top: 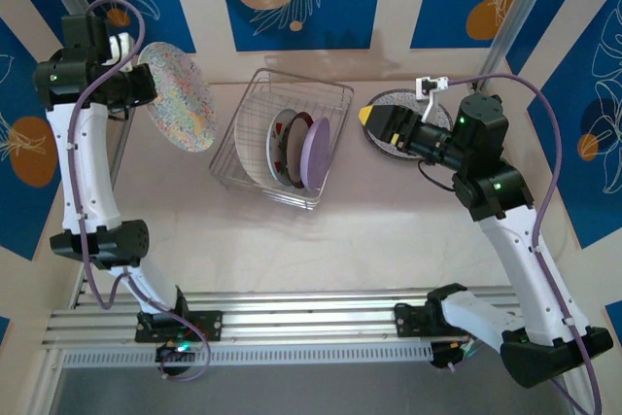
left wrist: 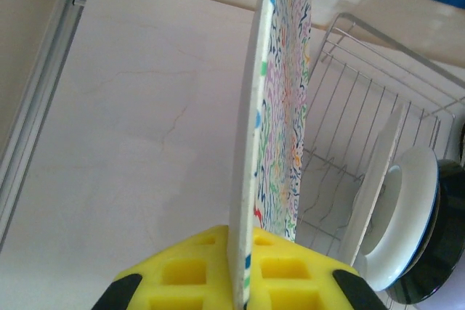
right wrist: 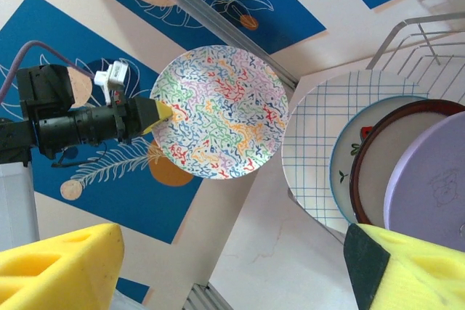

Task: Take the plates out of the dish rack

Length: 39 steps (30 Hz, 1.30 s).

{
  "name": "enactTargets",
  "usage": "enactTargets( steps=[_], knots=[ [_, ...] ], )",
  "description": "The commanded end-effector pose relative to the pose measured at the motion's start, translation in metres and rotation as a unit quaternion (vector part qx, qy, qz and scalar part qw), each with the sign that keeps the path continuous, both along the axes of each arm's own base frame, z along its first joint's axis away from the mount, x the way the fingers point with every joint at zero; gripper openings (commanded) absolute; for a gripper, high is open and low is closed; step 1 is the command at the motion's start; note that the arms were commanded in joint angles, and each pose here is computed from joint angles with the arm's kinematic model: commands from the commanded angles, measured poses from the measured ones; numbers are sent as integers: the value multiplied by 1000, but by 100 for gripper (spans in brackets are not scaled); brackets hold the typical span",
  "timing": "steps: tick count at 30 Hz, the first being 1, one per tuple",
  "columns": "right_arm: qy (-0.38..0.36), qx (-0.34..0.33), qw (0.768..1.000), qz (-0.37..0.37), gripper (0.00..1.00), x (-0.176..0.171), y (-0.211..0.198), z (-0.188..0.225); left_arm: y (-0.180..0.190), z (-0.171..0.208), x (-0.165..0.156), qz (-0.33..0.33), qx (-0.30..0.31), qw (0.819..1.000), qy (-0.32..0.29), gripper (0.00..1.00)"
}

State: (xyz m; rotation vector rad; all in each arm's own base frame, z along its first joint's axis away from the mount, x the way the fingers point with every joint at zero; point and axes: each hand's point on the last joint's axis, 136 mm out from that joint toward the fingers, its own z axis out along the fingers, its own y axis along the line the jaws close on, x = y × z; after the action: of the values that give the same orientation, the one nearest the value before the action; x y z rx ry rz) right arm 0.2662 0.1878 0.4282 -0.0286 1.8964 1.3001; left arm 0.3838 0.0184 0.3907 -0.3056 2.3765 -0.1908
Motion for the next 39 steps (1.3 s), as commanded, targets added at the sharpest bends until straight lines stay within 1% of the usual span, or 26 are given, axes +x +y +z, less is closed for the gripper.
enactTargets(
  steps=[1, 8, 14, 17, 23, 29, 33, 39],
  knots=[
    [4, 4, 1000, -3, 82, -4, -1, -3, 4, 28, -1, 22, -34, 997, -59, 0],
    [17, 16, 1000, 1, 85, 0, 5, -5, -2, 46, 5, 36, -115, 987, -105, 0],
    [57, 34, 998, 3, 88, 17, 15, -9, -11, 62, 14, 40, -173, 975, -134, 0],
    [74, 55, 996, 16, 90, 29, 31, -10, -16, 70, 17, 38, -198, 969, -146, 0],
    [97, 57, 993, 45, 91, 55, 72, -12, -23, 81, 21, 33, -233, 959, -161, 0],
    [132, 97, 984, 70, 91, 89, 111, -19, -35, 83, 27, 24, -305, 936, -177, 0],
    [144, 102, 980, 87, 91, 106, 139, -22, -44, 82, 32, 18, -356, 917, -178, 0],
    [176, 127, 970, 107, 91, 135, 171, -34, -54, 81, 38, 10, -411, 894, -180, 0]
  ],
)
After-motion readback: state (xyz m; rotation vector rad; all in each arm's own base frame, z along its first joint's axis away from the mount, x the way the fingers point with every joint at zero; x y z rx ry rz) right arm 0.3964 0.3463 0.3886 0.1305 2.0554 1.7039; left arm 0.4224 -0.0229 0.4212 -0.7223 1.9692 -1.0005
